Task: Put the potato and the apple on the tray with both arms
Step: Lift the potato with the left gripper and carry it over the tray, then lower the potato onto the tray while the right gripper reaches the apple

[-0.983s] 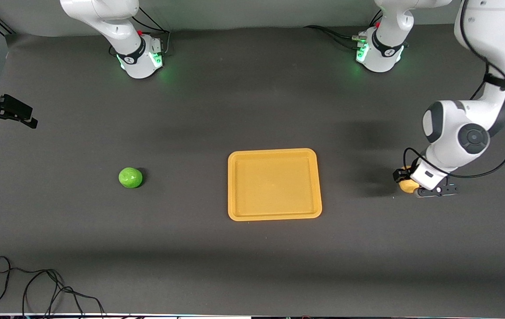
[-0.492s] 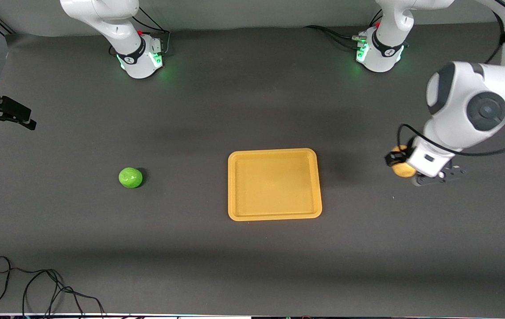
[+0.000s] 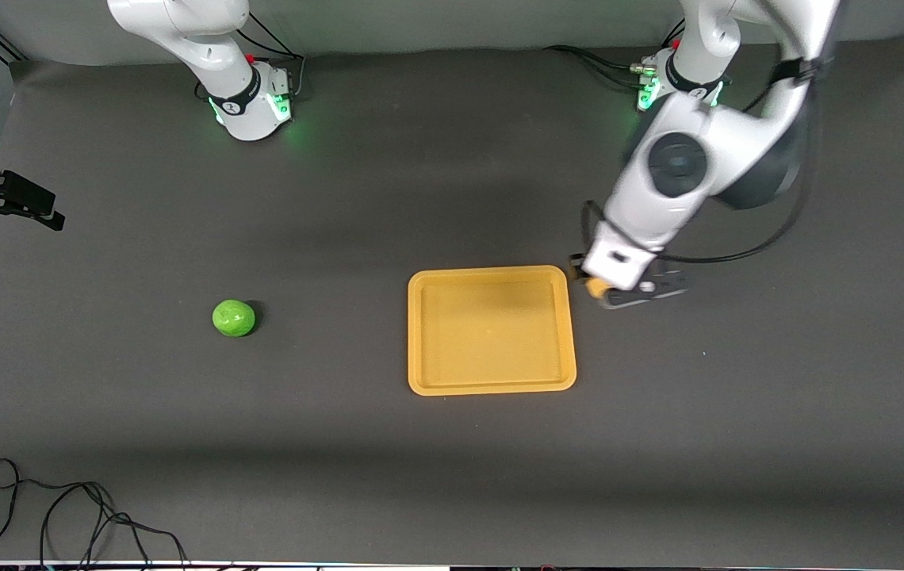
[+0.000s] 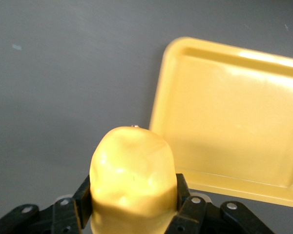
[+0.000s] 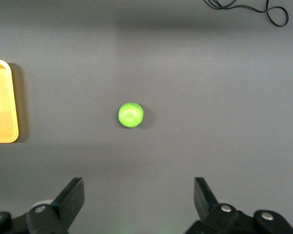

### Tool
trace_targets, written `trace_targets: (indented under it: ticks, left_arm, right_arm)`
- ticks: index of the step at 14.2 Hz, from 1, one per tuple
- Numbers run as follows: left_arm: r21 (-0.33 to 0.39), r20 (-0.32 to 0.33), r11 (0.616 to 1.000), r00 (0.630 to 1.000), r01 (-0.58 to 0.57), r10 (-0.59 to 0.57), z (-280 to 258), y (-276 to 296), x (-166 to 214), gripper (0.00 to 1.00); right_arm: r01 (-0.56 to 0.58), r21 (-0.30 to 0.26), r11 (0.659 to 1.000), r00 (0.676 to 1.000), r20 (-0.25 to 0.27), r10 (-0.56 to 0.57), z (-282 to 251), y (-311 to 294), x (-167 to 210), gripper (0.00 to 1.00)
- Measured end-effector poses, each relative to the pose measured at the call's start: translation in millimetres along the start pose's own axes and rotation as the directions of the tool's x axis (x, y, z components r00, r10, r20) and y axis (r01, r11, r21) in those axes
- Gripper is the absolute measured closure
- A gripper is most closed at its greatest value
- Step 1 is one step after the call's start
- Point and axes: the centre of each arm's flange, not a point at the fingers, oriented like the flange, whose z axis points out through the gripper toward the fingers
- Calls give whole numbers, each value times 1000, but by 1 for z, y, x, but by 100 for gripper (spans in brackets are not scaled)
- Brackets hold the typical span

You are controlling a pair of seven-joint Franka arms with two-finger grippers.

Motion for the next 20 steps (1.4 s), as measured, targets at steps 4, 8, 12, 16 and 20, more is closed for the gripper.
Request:
trace_targets:
  ticks: [4,8,12,16,20]
  left_arm:
    - [-25,-12,1000,1000,11,-11,96,48,-9,32]
    - [-14,-10,1000,1000,2,-2,153,53,-4,32]
    - [-6,-20,1000,1000,-10,10,162,54,-2,32]
    - [-6,-20,1000,1000,-10,10,164,54,-2,32]
    - [-5,-22,1000,1000,-8,8,167,52,-1,32]
  right_arm:
    - [3,0,1000,1000,8,-3,4,-1,2,0]
    - [3,0,1000,1000,10,-3,4,-1,2,0]
    - [4,0,1000,1000,15,-4,7,-2,3,2]
    - [5,0,1000,1000,30,-5,15,-3,8,1]
    - [5,0,1000,999,34,-5,17,-3,9,1]
